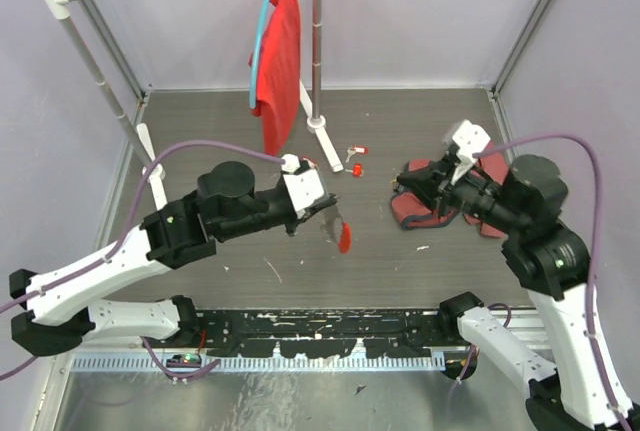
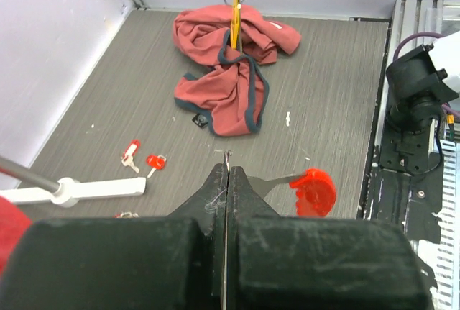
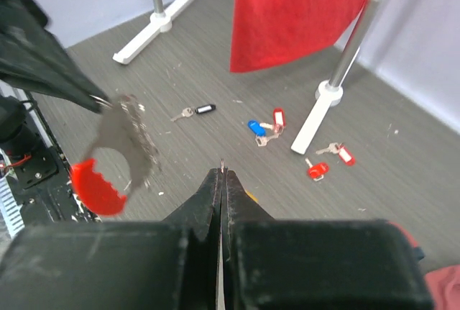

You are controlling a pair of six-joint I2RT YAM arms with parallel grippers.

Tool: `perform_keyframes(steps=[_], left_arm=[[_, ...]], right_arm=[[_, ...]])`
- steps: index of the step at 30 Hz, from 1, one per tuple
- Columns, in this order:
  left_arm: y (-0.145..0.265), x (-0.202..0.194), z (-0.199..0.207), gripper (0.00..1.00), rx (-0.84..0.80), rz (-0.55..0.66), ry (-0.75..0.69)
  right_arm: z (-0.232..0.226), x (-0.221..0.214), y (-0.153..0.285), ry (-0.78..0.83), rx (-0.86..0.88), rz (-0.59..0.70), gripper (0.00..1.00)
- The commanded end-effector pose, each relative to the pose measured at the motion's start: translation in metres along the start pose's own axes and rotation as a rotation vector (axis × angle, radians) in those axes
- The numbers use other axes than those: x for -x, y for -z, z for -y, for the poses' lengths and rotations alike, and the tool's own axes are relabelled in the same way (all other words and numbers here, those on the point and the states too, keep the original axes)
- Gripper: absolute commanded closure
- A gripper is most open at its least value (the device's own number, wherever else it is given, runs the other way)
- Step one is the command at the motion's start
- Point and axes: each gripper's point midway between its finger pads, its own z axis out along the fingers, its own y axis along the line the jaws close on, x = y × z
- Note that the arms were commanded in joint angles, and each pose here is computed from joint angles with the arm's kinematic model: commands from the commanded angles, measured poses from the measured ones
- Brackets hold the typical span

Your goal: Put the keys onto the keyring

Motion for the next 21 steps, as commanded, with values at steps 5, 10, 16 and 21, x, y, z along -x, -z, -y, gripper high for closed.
perform_keyframes(steps=[5,10,16,21], left_arm=[[-0.016,0.059,0.006,1.00,-0.024,0.117,-0.095],[-0.024,0.065,0.008,1.00,-0.042,0.123,-0.125],[-0.030,0.062,0.010,1.00,-0.048,0.128,-0.127],[-0.029,0.057,0.012,1.00,-0.049,0.125,-0.111]], right_arm=[[-0.040,0.045,0.037,0.125,0.132,0.099,0.99],[-0.055,0.043,0.036,0.115,0.243,0.078,0.99],[-0.056,0.042,0.027,0.107,0.283,0.071,0.99],[-0.062,0.039,0.019,0.076,0.351,0.062,0.99]])
